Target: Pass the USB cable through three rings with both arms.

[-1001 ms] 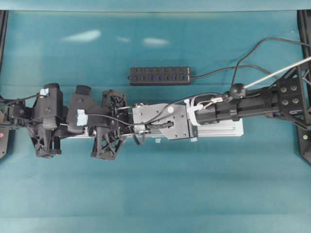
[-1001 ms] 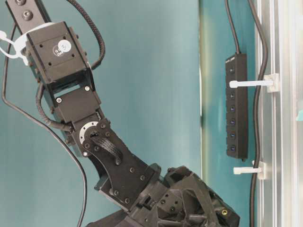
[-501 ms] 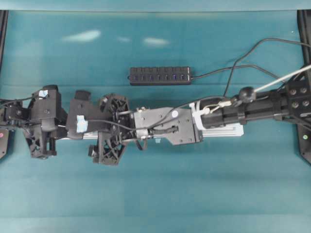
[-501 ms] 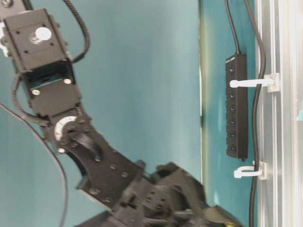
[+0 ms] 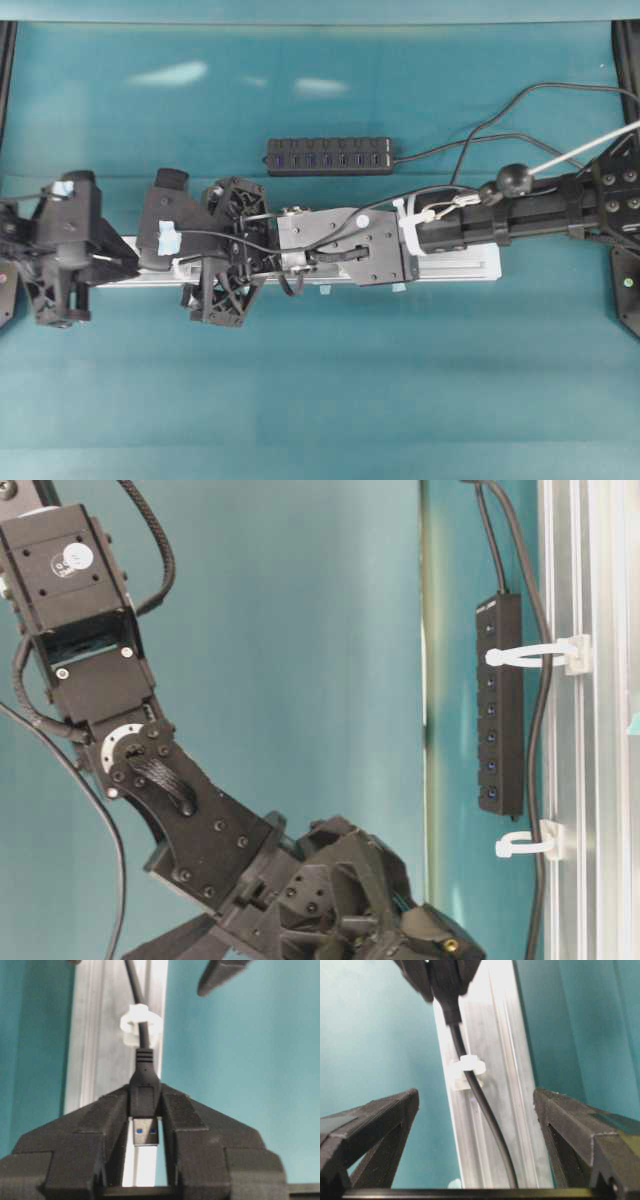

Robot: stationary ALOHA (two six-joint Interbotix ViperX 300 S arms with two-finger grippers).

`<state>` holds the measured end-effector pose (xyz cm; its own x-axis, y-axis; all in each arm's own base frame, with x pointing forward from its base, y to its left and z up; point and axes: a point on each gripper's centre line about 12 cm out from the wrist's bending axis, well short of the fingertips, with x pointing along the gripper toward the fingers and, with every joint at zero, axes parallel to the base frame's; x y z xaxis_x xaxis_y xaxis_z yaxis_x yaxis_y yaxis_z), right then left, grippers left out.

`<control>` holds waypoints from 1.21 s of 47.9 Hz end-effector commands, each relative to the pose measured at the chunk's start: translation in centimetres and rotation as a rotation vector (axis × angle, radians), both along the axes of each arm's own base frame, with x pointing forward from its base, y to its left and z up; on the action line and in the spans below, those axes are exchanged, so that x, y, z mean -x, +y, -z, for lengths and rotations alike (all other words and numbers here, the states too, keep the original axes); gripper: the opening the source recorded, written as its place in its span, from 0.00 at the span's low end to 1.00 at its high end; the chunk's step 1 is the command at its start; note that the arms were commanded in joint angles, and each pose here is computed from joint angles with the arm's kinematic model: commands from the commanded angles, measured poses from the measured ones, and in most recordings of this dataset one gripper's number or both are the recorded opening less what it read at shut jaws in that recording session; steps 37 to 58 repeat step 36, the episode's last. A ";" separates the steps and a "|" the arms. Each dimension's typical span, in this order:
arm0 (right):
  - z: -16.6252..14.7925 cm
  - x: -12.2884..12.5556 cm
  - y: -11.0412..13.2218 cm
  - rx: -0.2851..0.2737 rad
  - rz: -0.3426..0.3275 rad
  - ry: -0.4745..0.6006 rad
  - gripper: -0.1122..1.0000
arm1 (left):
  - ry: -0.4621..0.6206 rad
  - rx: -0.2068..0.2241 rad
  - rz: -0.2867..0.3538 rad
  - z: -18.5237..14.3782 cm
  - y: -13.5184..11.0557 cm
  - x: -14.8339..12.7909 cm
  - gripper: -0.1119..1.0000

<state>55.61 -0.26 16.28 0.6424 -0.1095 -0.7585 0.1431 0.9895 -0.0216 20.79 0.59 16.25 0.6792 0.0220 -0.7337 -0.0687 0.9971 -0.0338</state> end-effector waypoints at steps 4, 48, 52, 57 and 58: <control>-3.2 0.1 0.1 0.002 -0.005 -0.063 0.85 | -0.077 -0.006 0.007 -2.4 -0.1 -0.2 0.27; -9.7 3.9 0.2 0.002 -0.037 -0.237 0.85 | -0.152 -0.001 0.002 -3.8 -0.1 0.2 0.27; -9.7 3.9 0.2 0.002 -0.037 -0.237 0.85 | -0.152 -0.001 0.002 -3.8 -0.1 0.2 0.27; -9.7 3.9 0.2 0.002 -0.037 -0.237 0.85 | -0.152 -0.001 0.002 -3.8 -0.1 0.2 0.27; -9.7 3.9 0.2 0.002 -0.037 -0.237 0.85 | -0.152 -0.001 0.002 -3.8 -0.1 0.2 0.27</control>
